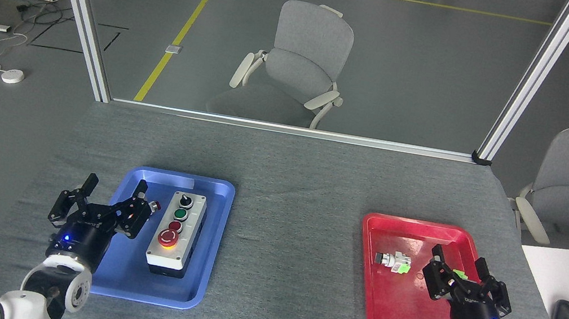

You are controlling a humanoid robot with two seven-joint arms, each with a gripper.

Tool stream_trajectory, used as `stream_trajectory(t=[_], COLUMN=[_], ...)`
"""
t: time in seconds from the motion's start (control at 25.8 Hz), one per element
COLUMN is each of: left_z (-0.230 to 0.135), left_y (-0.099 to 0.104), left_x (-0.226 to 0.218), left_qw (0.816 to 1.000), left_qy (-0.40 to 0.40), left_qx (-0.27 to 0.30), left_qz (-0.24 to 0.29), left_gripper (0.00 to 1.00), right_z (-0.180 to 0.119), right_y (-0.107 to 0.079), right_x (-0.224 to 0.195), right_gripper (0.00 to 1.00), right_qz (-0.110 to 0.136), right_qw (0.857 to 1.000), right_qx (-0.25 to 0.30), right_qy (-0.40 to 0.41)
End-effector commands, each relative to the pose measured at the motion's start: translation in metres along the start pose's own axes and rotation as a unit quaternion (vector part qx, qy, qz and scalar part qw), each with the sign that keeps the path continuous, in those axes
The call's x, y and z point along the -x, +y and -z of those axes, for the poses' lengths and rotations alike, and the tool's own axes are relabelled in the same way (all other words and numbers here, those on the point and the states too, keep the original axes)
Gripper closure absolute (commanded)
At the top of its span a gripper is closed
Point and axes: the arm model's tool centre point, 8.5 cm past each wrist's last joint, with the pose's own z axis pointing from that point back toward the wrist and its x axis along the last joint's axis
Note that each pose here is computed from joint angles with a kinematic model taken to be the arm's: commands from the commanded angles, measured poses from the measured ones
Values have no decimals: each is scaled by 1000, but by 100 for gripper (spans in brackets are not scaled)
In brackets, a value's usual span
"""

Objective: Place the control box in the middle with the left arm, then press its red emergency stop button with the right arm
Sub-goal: 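Move the left gripper toward the grey control box on the blue tray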

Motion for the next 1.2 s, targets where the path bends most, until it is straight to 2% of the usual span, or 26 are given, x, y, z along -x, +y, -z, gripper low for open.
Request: stream_trajectory(t=[0.0,0.35,0.5,0.81,1.16], left_z=[2,-2,-6,-6,-7], left_y=[2,-5,0,-2,0], left_x=[2,8,29,27,15], left_qw=[1000,1000,999,994,995], left_qy=[1,3,2,-8,-23], left_qx=[-1,12,13,19,-4], left_qz=[2,11,52,106,92], left_gripper=[2,2,2,2,1], right_z=[1,0,0,1,1], right_y=[0,-1,-1,0,0], right_x=[-1,1,1,-1,-1], right_gripper=[0,0,0,0,0], right_qz=[0,0,0,1,1], right_qw=[1000,1000,1000,1000,1000], right_qx=[1,1,1,1,1], right_qy=[0,1,1,0,0])
